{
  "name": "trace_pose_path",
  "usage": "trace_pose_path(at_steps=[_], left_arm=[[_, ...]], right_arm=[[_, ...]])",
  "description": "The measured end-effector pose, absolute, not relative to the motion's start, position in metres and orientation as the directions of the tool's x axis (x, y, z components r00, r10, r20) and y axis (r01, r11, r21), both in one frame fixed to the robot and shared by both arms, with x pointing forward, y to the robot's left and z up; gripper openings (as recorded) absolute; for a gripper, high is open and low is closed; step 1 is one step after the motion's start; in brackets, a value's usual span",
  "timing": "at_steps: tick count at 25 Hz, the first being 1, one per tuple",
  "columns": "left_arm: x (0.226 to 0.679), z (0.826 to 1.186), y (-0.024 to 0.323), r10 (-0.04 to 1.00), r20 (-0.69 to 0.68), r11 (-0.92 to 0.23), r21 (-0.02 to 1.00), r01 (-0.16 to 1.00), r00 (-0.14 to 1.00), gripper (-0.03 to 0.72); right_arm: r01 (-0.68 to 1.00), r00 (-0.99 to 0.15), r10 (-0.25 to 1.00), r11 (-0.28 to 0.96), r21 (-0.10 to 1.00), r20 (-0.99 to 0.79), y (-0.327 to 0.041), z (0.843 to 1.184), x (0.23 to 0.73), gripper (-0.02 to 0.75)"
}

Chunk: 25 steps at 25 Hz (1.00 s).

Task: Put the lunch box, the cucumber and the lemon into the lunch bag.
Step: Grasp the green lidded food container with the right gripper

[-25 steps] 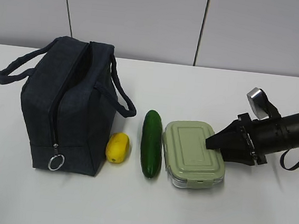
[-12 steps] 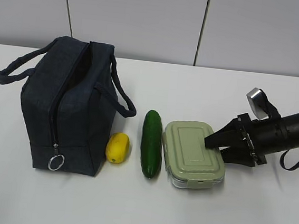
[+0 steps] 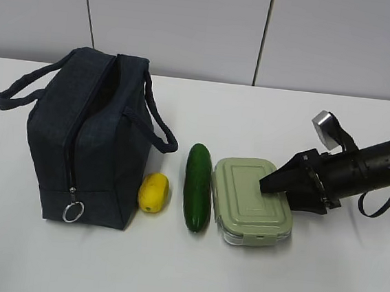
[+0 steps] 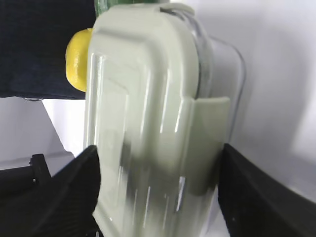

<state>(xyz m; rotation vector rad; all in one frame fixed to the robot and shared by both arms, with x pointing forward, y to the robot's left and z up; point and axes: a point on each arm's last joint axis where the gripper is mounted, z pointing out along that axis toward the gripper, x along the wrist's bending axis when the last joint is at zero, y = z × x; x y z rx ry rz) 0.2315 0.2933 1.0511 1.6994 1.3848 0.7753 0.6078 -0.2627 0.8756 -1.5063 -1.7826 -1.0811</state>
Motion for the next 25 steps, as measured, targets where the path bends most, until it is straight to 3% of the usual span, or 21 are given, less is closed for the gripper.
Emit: trace_pose_path(at_steps=[8, 25], left_arm=[[0.2315, 1.0511, 0.2933, 0.976, -0.023, -0.087, 0.867, 0.490, 0.215, 0.238], [0.2315, 1.0511, 0.2933, 0.976, -0.023, -0.087, 0.867, 0.490, 0.215, 0.238]], right_arm=[[0.971, -0.226, 0.524, 0.059, 0.230, 0.821, -0.2630, 0.8753, 0.6074, 0.498], [0.971, -0.230, 0.520, 0.060, 0.233, 0.823, -0.2630, 0.8698, 0.6094, 0.494]])
